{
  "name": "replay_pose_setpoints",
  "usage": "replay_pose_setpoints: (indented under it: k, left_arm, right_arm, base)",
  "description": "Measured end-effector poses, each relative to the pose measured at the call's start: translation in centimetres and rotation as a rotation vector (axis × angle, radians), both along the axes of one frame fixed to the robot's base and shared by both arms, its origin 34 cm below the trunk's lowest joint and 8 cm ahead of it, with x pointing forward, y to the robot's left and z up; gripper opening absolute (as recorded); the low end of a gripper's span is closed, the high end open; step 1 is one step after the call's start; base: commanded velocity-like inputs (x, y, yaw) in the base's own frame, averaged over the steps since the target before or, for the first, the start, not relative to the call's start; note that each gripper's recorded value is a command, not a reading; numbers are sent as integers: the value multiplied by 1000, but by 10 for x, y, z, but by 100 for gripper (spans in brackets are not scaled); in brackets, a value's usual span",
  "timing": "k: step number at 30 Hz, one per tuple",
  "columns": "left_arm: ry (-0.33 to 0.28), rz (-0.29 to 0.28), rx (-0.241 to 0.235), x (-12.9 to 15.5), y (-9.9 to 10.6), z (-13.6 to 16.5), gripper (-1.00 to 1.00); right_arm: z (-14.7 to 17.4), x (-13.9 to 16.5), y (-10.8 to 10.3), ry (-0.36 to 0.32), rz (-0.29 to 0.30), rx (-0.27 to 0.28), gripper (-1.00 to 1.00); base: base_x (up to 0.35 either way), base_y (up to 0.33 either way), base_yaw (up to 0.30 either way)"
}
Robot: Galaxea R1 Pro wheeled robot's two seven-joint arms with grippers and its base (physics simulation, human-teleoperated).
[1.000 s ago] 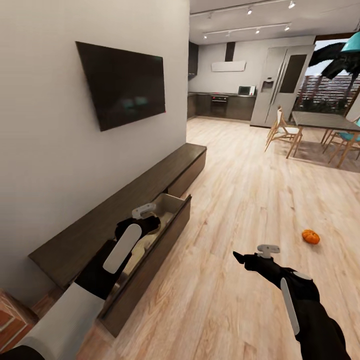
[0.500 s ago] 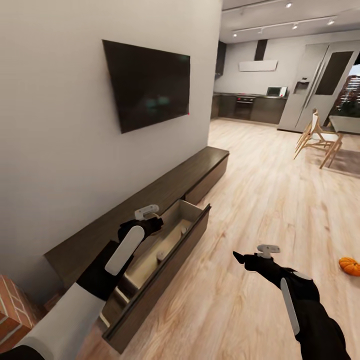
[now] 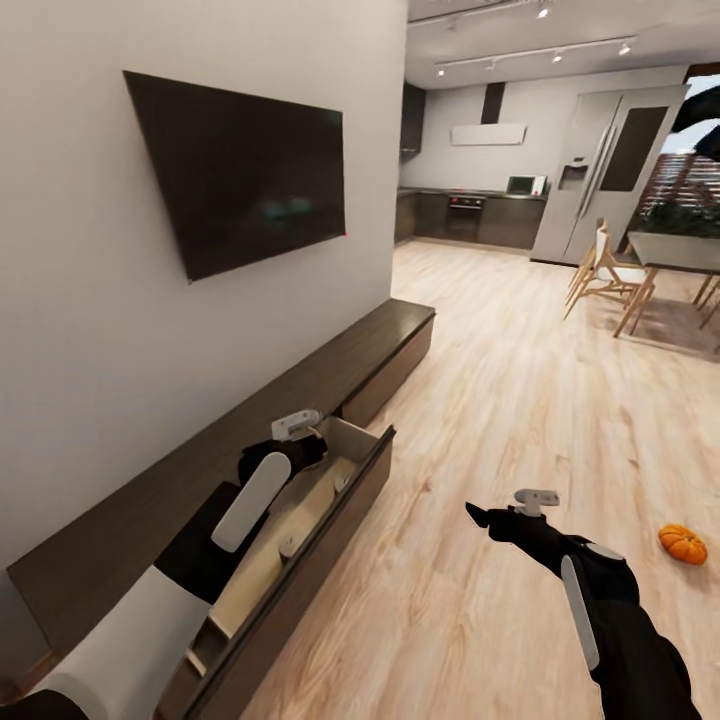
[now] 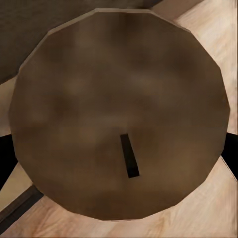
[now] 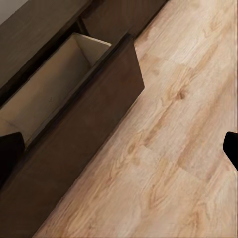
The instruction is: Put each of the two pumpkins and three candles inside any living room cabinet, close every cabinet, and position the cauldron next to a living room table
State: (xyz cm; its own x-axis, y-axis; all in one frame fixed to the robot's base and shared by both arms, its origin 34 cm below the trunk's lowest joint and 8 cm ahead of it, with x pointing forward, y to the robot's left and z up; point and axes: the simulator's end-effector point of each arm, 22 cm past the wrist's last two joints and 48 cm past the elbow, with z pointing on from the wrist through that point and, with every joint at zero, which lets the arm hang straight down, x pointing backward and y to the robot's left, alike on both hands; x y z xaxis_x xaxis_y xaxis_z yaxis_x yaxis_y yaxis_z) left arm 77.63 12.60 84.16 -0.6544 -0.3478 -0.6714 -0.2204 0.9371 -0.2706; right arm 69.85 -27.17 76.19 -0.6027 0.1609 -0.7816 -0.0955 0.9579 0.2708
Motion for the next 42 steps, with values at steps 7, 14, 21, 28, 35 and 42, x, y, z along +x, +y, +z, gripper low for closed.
replay_pose_setpoints:
  k: [7, 14, 21, 28, 35, 42]
  left_arm:
    - [-7, 0, -1, 0, 0, 5, -100]
    - [-12, 0, -1, 0, 0, 8, -100]
    - [40, -15, -8, -14, 3, -24, -100]
    - [127, 29, 89, -33, 40, -61, -100]
    - [187, 40, 105, -54, 47, -89, -100]
    - [196, 42, 108, -58, 48, -93, -100]
  right_arm:
    - [4, 0, 0, -6, 0, 1, 100]
    - [6, 1, 0, -11, 0, 1, 100]
    - [14, 1, 12, -12, 48, -8, 100]
    - [29, 9, 2, -60, 9, -8, 100]
    - [30, 9, 1, -62, 6, -10, 100]
    - [30, 9, 2, -64, 7, -9, 100]
  base:
    - [279, -209, -246]
    - [274, -200, -120]
    - [39, -23, -2]
    - [0, 0, 34]
    - [0, 0, 259]
    - [0, 0, 285]
